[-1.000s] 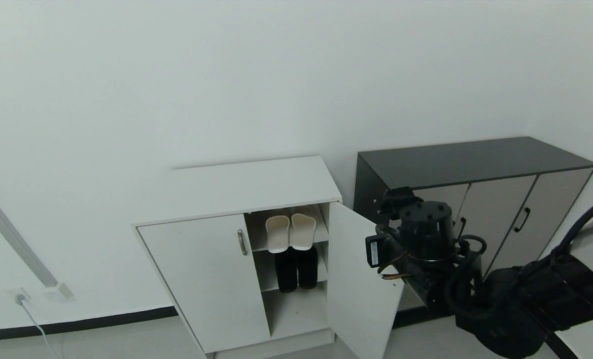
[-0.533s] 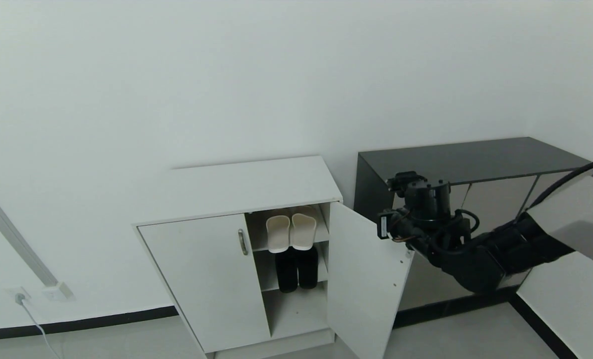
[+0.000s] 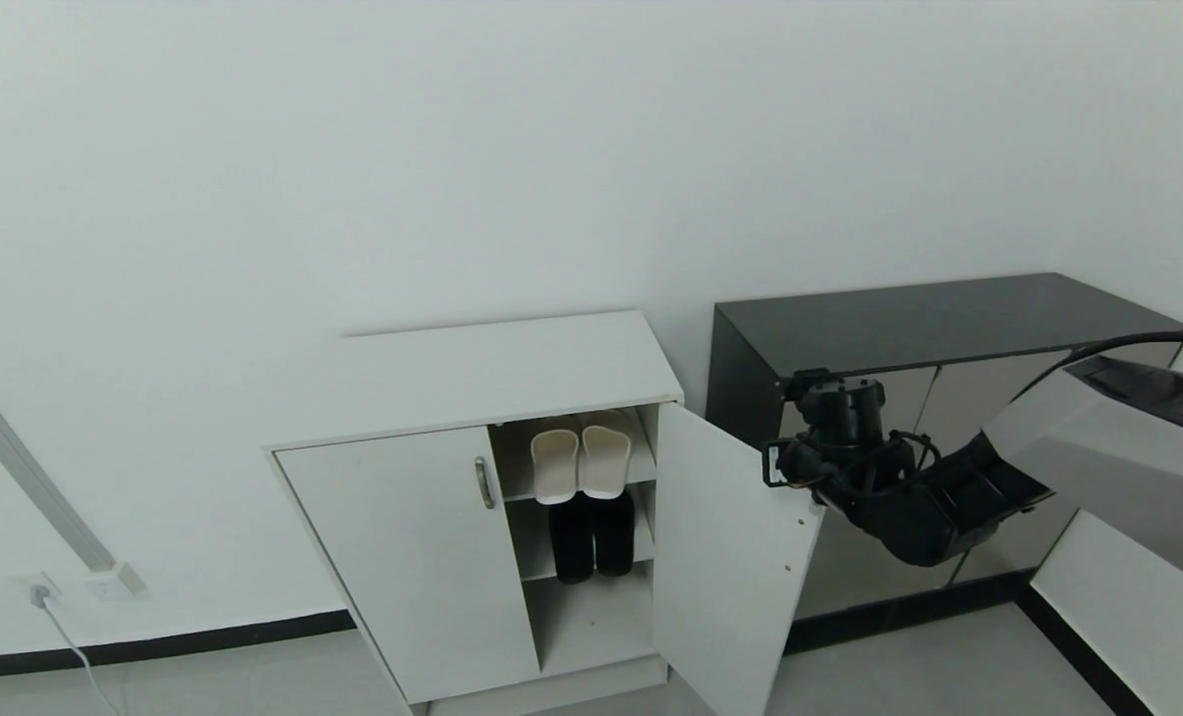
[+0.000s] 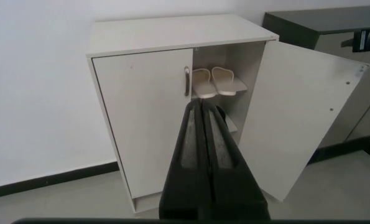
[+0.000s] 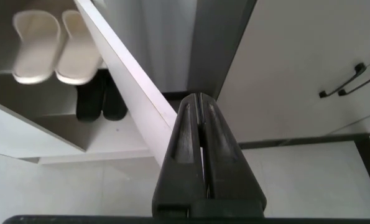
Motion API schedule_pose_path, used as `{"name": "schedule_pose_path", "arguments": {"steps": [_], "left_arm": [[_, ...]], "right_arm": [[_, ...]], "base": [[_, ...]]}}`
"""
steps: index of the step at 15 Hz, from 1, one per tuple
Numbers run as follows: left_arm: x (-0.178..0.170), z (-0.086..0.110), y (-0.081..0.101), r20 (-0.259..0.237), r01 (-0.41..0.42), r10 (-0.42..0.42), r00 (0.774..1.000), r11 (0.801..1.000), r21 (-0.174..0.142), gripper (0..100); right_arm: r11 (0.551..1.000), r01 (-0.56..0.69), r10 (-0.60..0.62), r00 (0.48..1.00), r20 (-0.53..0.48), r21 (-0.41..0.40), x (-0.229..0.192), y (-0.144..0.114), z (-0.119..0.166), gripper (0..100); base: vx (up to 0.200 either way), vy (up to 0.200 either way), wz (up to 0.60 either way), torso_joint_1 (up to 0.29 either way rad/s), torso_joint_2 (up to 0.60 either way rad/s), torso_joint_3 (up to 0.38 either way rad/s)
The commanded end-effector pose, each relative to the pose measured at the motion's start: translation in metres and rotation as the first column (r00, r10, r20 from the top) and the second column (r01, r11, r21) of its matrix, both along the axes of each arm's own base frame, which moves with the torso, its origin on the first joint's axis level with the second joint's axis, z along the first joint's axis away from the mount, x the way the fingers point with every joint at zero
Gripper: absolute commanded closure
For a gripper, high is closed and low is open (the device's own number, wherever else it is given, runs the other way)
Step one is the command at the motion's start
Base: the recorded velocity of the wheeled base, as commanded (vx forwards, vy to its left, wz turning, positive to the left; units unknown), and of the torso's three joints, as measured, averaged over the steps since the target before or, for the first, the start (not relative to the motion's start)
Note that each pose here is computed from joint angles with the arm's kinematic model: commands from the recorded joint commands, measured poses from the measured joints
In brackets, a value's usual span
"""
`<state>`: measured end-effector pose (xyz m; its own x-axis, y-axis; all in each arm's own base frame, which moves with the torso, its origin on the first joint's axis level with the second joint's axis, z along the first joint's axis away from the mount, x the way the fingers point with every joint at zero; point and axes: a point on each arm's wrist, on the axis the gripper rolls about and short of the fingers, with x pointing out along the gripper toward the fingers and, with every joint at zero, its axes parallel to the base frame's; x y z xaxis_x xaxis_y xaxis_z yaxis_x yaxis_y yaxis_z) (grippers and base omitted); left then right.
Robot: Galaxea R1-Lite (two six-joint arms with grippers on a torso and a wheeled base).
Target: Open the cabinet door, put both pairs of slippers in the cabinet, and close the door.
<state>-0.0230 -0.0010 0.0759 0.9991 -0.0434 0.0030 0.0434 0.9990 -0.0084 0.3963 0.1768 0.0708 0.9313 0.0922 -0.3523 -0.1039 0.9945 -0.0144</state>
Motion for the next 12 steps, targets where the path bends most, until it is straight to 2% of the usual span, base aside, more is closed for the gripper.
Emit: {"name": "schedule_pose_path", "arguments": {"steps": [1, 10, 12], "left_arm": [[0.0, 0.0, 0.0, -0.001, 0.0, 0.0, 1.0, 1.0, -0.001, 100], [0.0, 0.0, 0.0, -0.001, 0.0, 0.0, 1.0, 1.0, -0.001, 100], [0.0, 0.0, 0.0, -0.001, 0.0, 0.0, 1.0, 1.0, -0.001, 100]], "right_arm": [[1.0, 0.005, -0.005, 1.0, -0.021, -0.005, 0.003, 0.0, -0.01, 100], [1.0, -0.006, 0.005, 0.998, -0.066, -0.018, -0.002, 0.004, -0.014, 100], [0.999, -0.027, 0.028, 0.997, -0.069, 0.017, -0.015, 0.015, -0.007, 100]], "base": [[0.0, 0.0, 0.0, 0.0, 0.0, 0.0], [0.0, 0.0, 0.0, 0.0, 0.0, 0.0], [0.0, 0.0, 0.0, 0.0, 0.0, 0.0]]}}
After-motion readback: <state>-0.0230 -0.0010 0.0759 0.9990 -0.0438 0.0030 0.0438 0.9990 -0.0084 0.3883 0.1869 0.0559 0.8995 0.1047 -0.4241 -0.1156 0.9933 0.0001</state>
